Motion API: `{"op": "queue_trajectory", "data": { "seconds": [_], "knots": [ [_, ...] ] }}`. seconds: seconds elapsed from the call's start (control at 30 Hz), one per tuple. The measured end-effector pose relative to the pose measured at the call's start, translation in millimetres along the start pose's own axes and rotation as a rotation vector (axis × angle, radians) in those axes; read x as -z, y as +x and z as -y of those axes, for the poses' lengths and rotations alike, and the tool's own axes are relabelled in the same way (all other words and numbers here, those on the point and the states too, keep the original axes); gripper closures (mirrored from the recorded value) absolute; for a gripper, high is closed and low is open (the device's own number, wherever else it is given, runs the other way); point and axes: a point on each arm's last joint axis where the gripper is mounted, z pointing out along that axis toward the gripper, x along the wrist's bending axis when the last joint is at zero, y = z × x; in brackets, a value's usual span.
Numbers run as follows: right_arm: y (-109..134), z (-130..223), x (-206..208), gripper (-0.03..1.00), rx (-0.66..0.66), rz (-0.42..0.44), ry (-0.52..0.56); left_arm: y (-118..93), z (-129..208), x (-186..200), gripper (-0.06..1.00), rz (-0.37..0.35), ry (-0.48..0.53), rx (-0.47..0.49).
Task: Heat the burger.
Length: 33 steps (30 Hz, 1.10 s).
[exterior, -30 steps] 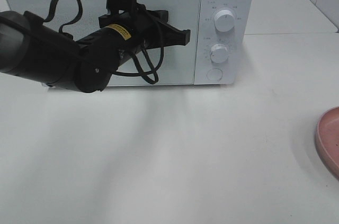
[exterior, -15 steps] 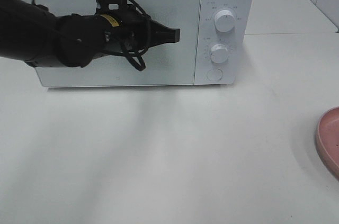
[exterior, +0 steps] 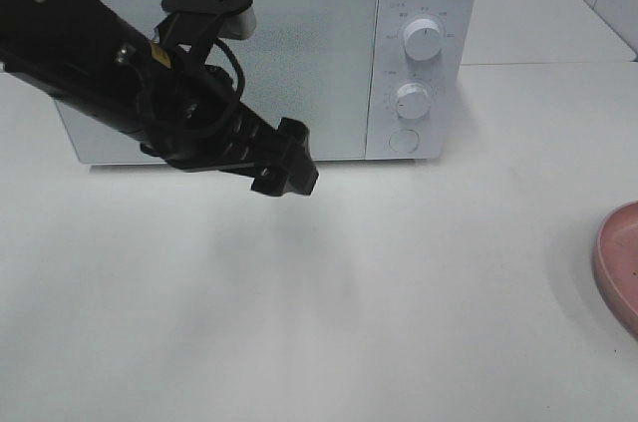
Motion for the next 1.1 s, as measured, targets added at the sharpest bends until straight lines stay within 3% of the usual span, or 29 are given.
{"op": "queue_trajectory", "data": {
  "seconds": [0.03,0.1,0.2,0.27,0.37,0.47,0.53,0.63,0.7,0.73,0.8,0.97,1.1],
  "knots": [
    [0,0,0,0.25,0.0,0.0,0.0,0,0,0,-0.01,0.0,0.0,0.0],
    [0,0,0,0.25,0.0,0.0,0.0,-4,10,19,-0.04,0.021,0.127,-0.037],
    [0,0,0,0.25,0.0,0.0,0.0,-5,13,26,-0.04,0.025,0.16,-0.049],
    [0,0,0,0.25,0.0,0.0,0.0,-8,20,45,-0.04,0.034,0.238,-0.077],
    [0,0,0,0.25,0.0,0.0,0.0,-1,25,67,-0.04,0.027,0.294,-0.038],
    [0,0,0,0.25,0.0,0.0,0.0,3,26,73,-0.04,0.02,0.297,-0.019],
    [0,0,0,0.25,0.0,0.0,0.0,30,28,95,-0.04,-0.028,0.283,0.069],
    [0,0,0,0.25,0.0,0.0,0.0,39,30,101,-0.04,-0.045,0.277,0.101],
    [0,0,0,0.25,0.0,0.0,0.0,65,39,116,-0.04,-0.096,0.268,0.187],
    [0,0,0,0.25,0.0,0.0,0.0,65,39,116,-0.04,-0.096,0.268,0.187],
    [0,0,0,0.25,0.0,0.0,0.0,93,59,139,-0.04,-0.16,0.263,0.316],
    [0,0,0,0.25,0.0,0.0,0.0,103,74,160,-0.04,-0.192,0.236,0.405],
    [0,0,0,0.25,0.0,0.0,0.0,95,88,178,-0.04,-0.211,0.193,0.421]
  ]
}}
